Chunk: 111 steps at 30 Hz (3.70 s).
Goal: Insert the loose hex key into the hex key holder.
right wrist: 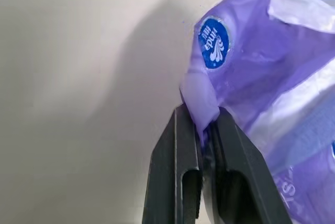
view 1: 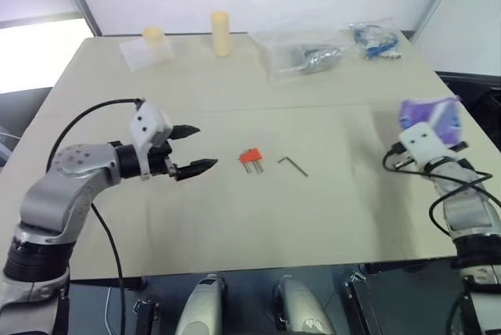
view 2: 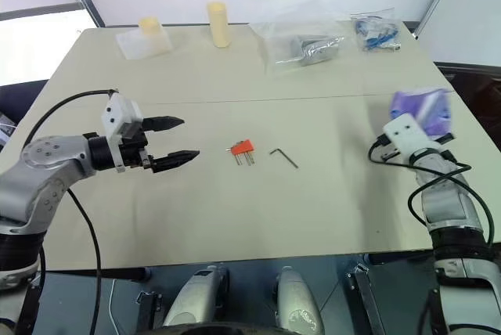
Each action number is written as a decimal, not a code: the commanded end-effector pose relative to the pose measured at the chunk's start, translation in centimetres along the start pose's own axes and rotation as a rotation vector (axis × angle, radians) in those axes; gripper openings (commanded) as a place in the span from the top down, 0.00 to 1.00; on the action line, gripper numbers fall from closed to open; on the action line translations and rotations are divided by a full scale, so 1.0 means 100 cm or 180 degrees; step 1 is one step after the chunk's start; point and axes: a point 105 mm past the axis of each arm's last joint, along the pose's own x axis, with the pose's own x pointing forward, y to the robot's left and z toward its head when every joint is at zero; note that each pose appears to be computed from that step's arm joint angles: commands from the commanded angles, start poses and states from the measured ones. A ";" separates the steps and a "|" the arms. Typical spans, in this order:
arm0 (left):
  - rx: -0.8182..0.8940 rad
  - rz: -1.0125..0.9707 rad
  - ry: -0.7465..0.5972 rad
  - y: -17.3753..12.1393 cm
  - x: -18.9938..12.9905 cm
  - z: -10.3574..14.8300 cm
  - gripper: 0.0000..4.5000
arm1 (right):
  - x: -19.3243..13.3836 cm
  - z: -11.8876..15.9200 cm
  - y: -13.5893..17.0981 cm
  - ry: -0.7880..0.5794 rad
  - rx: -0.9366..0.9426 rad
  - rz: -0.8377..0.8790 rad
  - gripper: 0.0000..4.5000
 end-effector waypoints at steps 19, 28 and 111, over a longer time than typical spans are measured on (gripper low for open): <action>0.0139 0.0049 -0.0042 -0.008 0.000 0.002 0.00 | -0.001 -0.050 -0.047 0.1394 0.2329 -0.1351 0.99; 0.0142 0.0037 -0.0037 -0.007 0.001 0.001 0.00 | -0.003 -0.041 -0.040 0.1240 0.2219 -0.1237 0.31; 0.0011 0.0316 0.0106 -0.002 -0.020 -0.006 0.00 | -0.078 0.204 0.232 -0.2087 -0.0789 0.4211 0.01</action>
